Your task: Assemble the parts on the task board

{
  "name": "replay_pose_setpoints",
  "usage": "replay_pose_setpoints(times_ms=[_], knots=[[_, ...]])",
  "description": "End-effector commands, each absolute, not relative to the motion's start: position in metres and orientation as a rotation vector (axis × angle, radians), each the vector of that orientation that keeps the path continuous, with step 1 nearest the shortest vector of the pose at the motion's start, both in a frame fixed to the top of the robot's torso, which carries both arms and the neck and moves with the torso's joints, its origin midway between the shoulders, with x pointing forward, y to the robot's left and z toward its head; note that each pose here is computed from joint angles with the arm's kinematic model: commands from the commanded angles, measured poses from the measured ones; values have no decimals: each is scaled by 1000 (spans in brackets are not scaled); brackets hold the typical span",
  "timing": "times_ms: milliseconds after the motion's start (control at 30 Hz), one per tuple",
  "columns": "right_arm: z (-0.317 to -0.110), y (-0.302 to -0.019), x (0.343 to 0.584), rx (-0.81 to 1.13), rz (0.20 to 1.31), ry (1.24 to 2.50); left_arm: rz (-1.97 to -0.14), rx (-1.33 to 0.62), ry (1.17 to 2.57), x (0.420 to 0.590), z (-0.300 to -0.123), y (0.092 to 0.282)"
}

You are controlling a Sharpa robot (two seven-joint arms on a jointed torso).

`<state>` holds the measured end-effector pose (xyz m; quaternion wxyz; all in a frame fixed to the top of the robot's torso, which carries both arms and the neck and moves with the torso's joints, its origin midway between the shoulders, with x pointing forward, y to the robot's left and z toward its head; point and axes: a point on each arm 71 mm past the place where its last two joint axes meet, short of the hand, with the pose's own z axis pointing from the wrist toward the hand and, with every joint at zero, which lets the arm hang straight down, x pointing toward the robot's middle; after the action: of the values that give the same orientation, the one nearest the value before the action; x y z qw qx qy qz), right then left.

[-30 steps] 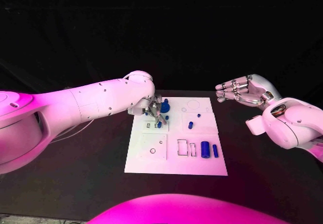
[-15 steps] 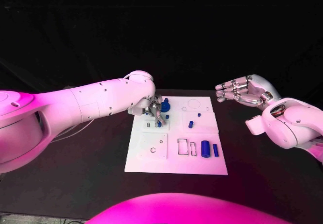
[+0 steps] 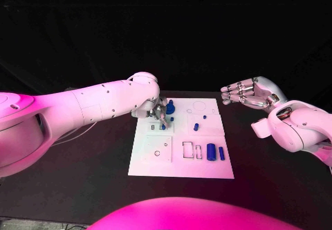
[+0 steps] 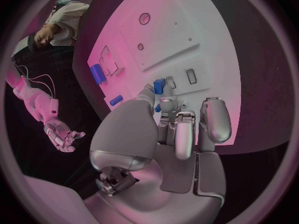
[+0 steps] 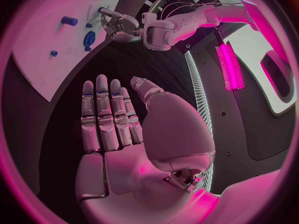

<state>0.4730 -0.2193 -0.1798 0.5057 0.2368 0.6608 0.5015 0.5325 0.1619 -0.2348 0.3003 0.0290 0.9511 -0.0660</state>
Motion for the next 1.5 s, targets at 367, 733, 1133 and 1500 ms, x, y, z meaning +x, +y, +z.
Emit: replay_pose_setpoints(times_ms=[367, 733, 1133, 1500], knots=[[-181, -217, 474, 559, 1231, 1596, -266, 73, 2563, 530, -236, 160], [-182, -218, 475, 558, 1230, 1593, -324, -19, 2552, 531, -235, 165], [-182, -221, 477, 563, 1223, 1587, -453, -264, 2525, 530, -232, 174], [-182, -224, 476, 569, 1218, 1582, -434, -433, 2375, 525, -224, 187]])
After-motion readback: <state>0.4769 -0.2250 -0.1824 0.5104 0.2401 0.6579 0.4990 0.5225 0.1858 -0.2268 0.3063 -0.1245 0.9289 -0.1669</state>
